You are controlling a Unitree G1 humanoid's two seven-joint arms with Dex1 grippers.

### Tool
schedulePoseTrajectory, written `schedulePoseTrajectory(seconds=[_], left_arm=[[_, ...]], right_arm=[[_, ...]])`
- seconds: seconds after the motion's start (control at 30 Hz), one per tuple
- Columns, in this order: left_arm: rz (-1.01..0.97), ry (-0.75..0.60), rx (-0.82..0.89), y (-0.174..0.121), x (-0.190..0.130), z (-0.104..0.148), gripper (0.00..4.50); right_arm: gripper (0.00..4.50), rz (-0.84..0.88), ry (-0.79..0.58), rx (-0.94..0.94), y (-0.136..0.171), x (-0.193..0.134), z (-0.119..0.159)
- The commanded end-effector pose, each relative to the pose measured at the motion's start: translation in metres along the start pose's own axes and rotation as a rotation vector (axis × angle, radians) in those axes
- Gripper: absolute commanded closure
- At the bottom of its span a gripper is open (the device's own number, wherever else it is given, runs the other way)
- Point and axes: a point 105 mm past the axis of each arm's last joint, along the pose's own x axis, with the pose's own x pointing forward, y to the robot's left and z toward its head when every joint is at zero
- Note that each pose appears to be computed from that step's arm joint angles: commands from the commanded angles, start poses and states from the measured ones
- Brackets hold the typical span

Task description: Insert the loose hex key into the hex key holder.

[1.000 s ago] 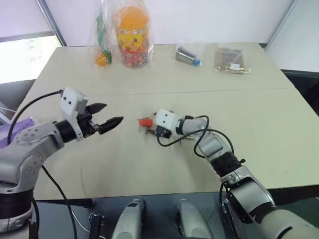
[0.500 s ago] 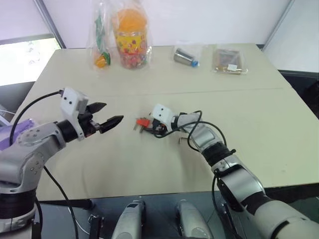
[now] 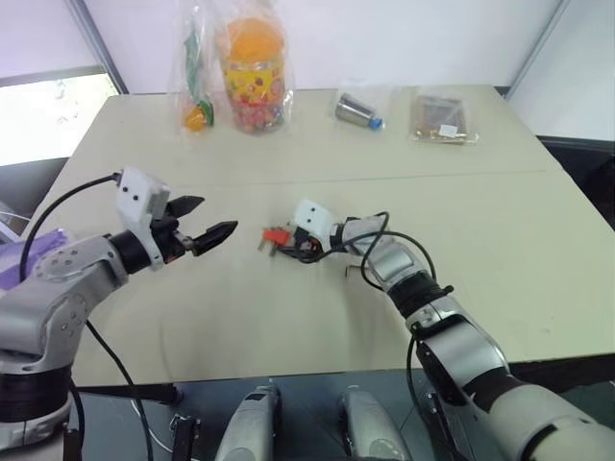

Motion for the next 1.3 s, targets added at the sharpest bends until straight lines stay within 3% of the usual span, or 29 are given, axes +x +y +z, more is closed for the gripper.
schedulePoseTrajectory(seconds=[0.03,0.17,0.3,0.43,0.67,0.97,1.3], left_arm=[[0.017,-0.048,0.048,0.002,-0.003,0.014,0.0],[0.015,-0.051,0.05,0.003,-0.002,0.015,0.0],[0.008,-0.053,0.051,0.003,0.0,0.016,0.0],[-0.047,-0.084,0.028,-0.001,0.009,0.023,0.0],[-0.202,-0.178,-0.011,-0.012,0.03,0.054,0.0],[-0.39,-0.281,-0.094,-0.024,0.046,0.095,0.0],[-0.554,-0.27,-0.083,-0.046,0.053,0.101,0.0]], right_arm=[[3.35,0.017,0.076,0.036,0.008,0.002,-0.023],[3.48,0.01,0.077,0.008,0.008,0.001,-0.024],[3.48,-0.052,0.047,-0.15,0.0,-0.005,-0.014],[3.48,-0.32,-0.056,-0.77,-0.036,-0.047,0.04],[3.48,-0.522,-0.257,-1.212,-0.052,-0.11,0.108],[3.48,-0.558,-0.459,-1.396,-0.046,-0.158,0.16],[3.48,-0.412,-0.486,-1.404,-0.032,-0.165,0.156]])
